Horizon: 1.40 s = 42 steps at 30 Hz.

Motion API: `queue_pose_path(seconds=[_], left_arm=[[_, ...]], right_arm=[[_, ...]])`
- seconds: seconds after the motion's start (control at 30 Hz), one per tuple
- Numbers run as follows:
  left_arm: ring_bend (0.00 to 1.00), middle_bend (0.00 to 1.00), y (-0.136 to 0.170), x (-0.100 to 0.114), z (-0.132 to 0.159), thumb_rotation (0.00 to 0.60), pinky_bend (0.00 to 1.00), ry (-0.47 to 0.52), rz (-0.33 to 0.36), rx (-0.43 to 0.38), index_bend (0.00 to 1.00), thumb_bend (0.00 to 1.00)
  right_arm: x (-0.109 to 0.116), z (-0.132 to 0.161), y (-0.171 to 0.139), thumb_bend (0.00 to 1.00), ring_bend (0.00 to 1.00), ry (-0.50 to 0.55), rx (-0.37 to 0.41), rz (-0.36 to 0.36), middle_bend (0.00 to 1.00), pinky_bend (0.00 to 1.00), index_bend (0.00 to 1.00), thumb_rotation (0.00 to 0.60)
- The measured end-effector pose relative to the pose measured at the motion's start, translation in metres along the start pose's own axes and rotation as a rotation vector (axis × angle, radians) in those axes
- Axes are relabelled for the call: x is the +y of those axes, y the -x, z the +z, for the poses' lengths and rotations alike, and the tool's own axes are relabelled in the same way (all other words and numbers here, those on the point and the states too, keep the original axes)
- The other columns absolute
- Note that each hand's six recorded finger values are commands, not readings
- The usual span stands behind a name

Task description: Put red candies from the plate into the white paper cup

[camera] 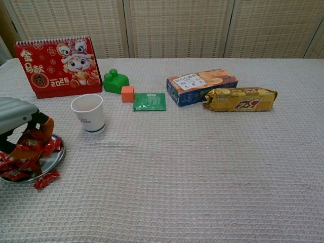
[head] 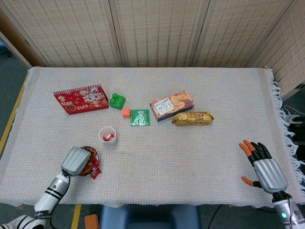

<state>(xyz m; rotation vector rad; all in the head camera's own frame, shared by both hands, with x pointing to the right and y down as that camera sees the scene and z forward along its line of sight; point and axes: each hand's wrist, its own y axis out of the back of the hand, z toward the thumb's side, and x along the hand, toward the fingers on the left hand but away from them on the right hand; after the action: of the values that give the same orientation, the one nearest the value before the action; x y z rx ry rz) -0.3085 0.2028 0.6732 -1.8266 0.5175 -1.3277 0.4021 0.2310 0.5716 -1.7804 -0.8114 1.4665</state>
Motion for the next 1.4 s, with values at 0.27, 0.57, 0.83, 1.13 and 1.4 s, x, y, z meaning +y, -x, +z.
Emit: queue_pose_path(seconds=[0.27, 0.57, 0.83, 1.13, 1.4], left_arm=[[0.60, 0.63, -0.031, 0.050, 0.014, 0.600, 1.00, 0.031, 0.060, -0.017, 0.66, 0.57], [0.60, 0.63, -0.069, 0.073, 0.033, 0.600, 1.00, 0.018, 0.071, -0.024, 0.66, 0.57], [0.60, 0.63, -0.097, 0.070, 0.038, 0.600, 1.00, -0.022, 0.080, 0.001, 0.66, 0.56], [0.60, 0.61, -0.110, 0.064, 0.035, 0.600, 1.00, -0.036, 0.067, 0.022, 0.63, 0.56], [0.53, 0.54, -0.112, 0.052, 0.028, 0.600, 0.97, -0.040, 0.043, 0.033, 0.52, 0.53]], right_arm=[[0.000, -0.001, 0.001, 0.06, 0.00, 0.001, -0.002, 0.001, 0.00, 0.00, 0.00, 0.600], [0.002, -0.004, 0.002, 0.06, 0.00, 0.004, -0.016, -0.005, 0.00, 0.00, 0.00, 0.600], [0.003, -0.006, 0.003, 0.06, 0.00, 0.006, -0.025, -0.009, 0.00, 0.00, 0.00, 0.600], [0.004, -0.007, 0.003, 0.06, 0.00, 0.007, -0.027, -0.011, 0.00, 0.00, 0.00, 0.600], [0.004, -0.006, 0.003, 0.06, 0.00, 0.007, -0.026, -0.010, 0.00, 0.00, 0.00, 0.600]])
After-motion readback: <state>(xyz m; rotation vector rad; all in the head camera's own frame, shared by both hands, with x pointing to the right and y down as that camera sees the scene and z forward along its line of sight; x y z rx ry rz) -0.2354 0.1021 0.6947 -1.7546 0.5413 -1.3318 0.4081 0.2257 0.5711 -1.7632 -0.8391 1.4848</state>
